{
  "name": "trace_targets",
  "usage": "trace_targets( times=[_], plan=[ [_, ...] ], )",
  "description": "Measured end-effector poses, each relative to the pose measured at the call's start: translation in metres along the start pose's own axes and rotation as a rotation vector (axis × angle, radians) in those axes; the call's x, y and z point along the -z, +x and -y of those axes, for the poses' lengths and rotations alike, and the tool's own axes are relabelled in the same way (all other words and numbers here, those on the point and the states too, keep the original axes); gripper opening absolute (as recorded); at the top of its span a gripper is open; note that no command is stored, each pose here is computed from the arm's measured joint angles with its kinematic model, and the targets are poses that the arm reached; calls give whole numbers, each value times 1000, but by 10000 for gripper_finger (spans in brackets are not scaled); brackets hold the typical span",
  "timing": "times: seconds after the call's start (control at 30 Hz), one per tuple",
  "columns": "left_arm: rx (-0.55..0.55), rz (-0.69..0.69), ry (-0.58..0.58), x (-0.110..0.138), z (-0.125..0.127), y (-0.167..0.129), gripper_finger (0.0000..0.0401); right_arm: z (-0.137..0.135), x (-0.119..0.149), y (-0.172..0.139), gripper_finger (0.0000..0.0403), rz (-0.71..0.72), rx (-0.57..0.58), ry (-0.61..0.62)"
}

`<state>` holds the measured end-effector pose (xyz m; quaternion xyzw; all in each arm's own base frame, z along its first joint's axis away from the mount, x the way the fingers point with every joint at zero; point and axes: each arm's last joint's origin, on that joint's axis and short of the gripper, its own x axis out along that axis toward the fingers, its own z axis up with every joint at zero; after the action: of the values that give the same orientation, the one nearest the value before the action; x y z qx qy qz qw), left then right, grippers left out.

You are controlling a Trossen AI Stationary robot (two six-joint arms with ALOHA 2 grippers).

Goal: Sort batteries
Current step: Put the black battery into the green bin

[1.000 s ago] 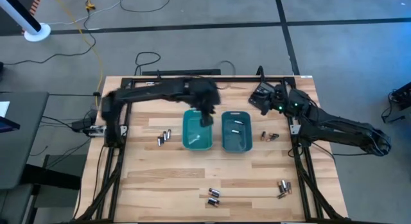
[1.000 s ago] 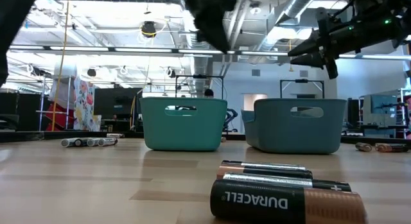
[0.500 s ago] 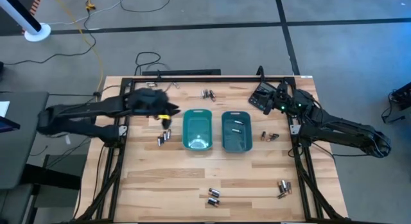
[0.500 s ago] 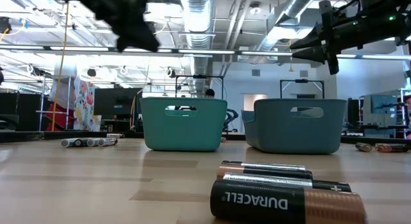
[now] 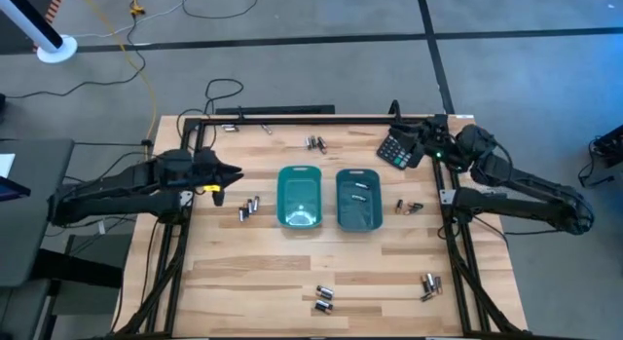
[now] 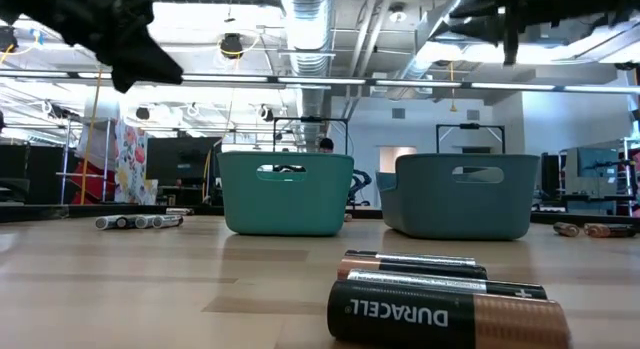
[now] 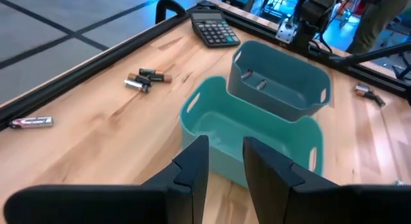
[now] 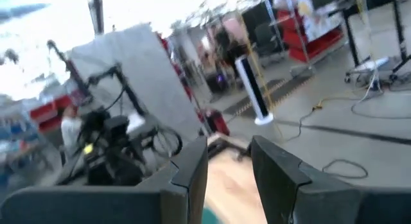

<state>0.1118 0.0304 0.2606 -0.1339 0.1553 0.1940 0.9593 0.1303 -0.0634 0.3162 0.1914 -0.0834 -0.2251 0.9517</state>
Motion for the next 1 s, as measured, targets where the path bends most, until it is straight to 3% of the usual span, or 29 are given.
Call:
trace_targets(
  times=[0.13, 0.27, 0.53, 0.63, 0.73, 1.0],
  plan=[
    [-1, 0, 40, 4, -1, -1, 91, -11, -13, 3, 129, -202, 118, -28],
    [-1, -3, 91, 4, -1, -1, 91, -16, -15, 8, 117, -497, 267, 5],
    [-6, -27, 123, 5, -1, 3, 91, -12, 13, 10, 107, -1076, 626, 114],
    [-8, -37, 124, 6, -1, 5, 91, -17, 25, 3, 107, -1233, 741, 198],
    [-11, -49, 124, 6, -1, 7, 91, -30, 33, -4, 107, -1275, 822, 275],
    [-16, -73, 111, 8, -1, 11, 91, -86, 58, -29, 107, -1243, 894, 470]
  ],
)
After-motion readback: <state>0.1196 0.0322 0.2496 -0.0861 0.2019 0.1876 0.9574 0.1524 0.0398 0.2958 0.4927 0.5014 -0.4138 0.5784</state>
